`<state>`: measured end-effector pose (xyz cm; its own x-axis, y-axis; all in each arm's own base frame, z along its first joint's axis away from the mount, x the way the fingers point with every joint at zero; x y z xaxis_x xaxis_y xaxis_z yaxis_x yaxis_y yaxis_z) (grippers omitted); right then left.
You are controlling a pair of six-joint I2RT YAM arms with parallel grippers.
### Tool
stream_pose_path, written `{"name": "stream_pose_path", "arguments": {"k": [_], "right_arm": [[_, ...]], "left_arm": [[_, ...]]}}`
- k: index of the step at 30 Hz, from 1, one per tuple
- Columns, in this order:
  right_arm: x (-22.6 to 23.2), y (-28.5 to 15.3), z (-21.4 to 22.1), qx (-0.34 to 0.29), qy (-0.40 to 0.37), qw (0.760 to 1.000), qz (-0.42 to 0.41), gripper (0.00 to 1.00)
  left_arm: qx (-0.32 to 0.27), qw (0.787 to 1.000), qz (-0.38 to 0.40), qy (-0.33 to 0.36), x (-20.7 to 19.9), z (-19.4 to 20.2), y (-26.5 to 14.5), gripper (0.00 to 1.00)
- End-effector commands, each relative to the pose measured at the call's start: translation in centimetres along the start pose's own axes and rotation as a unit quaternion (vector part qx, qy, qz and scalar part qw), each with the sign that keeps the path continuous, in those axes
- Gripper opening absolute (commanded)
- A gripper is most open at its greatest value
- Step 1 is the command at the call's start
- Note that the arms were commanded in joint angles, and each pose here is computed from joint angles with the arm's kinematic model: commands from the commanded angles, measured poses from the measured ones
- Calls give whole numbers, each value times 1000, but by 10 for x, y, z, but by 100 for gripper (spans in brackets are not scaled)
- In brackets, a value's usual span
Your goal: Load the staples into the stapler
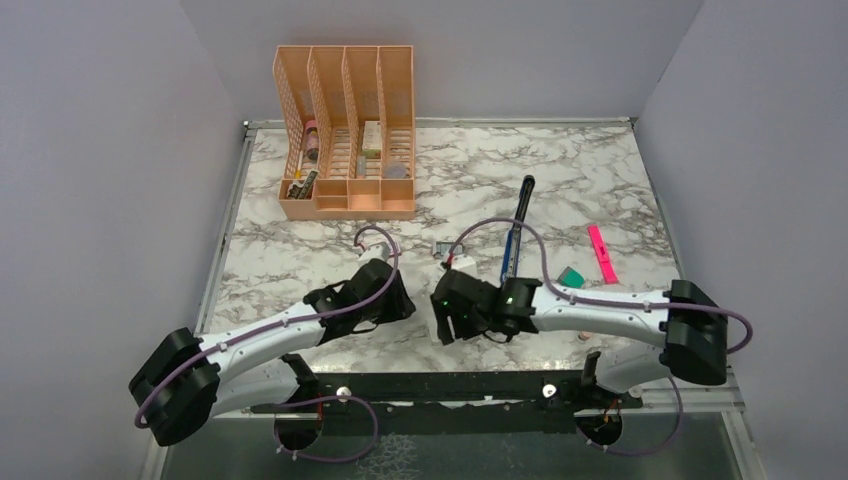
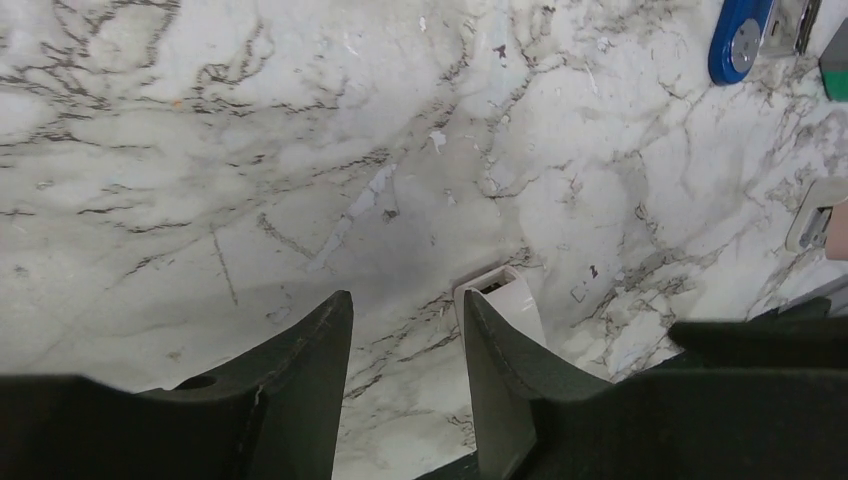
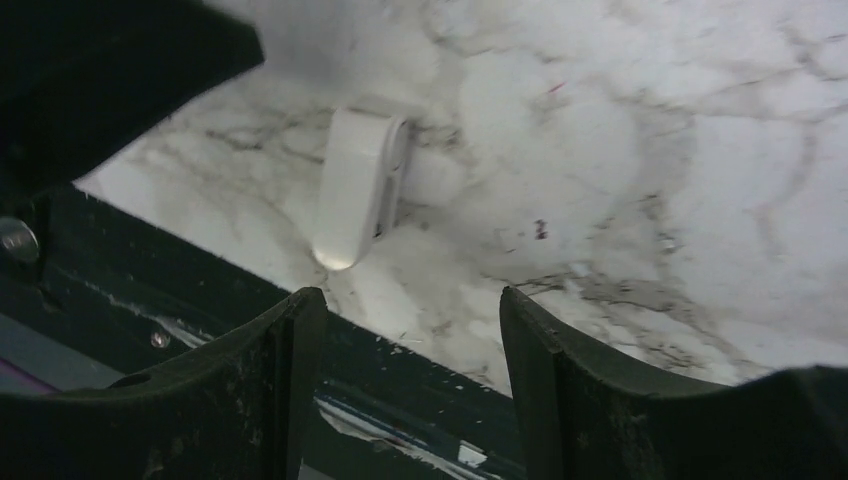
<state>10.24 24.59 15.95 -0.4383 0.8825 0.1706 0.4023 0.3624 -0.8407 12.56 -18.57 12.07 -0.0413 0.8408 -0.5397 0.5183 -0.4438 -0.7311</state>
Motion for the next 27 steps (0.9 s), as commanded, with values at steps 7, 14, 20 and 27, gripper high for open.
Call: {"name": "stream_pose_path", "arguments": {"k": [7,14,20,27], "right_arm": [[61,19,22,5,-16,1000,-13,68],[60,35,21,-19,1,1000,20,54],[62,48,19,-33,8,998,44,43],[58,42,16,-53,28,997,42,20]], "left_arm": [[-33,997,26,-63,21,-16,-2,45],[-31,996,43,-71,25,-14,-3,44],[-19,995,57,-75,26,-9,-6,44],[-11,995,77,-63,25,-7,-9,44]]}}
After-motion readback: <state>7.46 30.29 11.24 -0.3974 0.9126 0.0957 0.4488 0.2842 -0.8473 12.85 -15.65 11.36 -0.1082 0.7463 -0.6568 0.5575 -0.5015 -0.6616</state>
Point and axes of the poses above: each gripper's point midway between its finger pads, its own y axis out along the fingers, its own x axis along the line the jaws close on, z = x × y, the point moved 9 cm from there along -y, back along the fingers, and after that the axes turned 6 degrees about -y, right-handed, at the moved point
